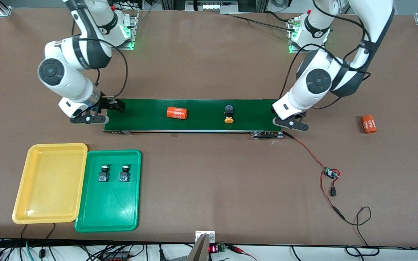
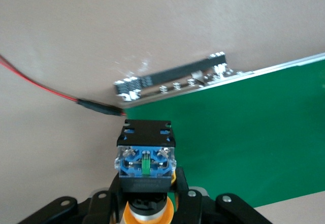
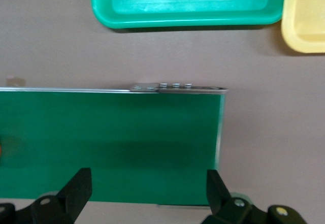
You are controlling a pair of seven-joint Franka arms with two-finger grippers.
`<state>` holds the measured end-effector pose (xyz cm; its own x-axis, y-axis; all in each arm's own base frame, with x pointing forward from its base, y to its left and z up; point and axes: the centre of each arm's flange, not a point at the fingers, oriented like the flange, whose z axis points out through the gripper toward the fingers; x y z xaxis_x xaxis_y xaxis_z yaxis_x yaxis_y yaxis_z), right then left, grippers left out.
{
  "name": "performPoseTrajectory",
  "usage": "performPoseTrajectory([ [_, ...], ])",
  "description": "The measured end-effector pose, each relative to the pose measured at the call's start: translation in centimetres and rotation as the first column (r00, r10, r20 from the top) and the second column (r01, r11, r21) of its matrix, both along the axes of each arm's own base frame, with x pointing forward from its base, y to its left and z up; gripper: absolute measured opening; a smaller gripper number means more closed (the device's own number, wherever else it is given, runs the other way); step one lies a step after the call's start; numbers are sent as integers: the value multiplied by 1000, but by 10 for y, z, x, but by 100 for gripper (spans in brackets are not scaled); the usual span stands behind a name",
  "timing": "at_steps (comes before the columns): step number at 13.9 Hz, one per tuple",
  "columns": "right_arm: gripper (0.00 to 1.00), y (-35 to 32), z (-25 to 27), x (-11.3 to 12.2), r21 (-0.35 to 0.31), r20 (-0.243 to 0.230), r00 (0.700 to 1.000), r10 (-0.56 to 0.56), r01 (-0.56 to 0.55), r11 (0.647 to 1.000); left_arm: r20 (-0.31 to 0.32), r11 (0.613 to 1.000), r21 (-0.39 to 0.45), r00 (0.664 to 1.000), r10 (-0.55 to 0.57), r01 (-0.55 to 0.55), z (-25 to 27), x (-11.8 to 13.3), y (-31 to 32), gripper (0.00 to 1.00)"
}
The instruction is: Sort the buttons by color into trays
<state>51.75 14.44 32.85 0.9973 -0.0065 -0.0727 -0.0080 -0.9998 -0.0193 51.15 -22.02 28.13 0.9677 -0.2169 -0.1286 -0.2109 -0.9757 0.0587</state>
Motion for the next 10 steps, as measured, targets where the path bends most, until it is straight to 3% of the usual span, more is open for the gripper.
performPoseTrajectory([
  [4, 100, 50, -12, -12, 8, 27, 997, -78, 78, 997, -78, 999, -34, 997, 30, -33, -27, -13, -26, 40],
  [9, 100, 106, -44, -28, 33, 41, 992, -120, 119, 992, -76, 998, -47, 997, 31, -35, -35, -20, -46, 40],
  [10, 100, 109, -48, -29, 34, 39, 992, -118, 117, 993, -65, 998, -56, 997, 32, -36, -36, -18, -47, 44],
])
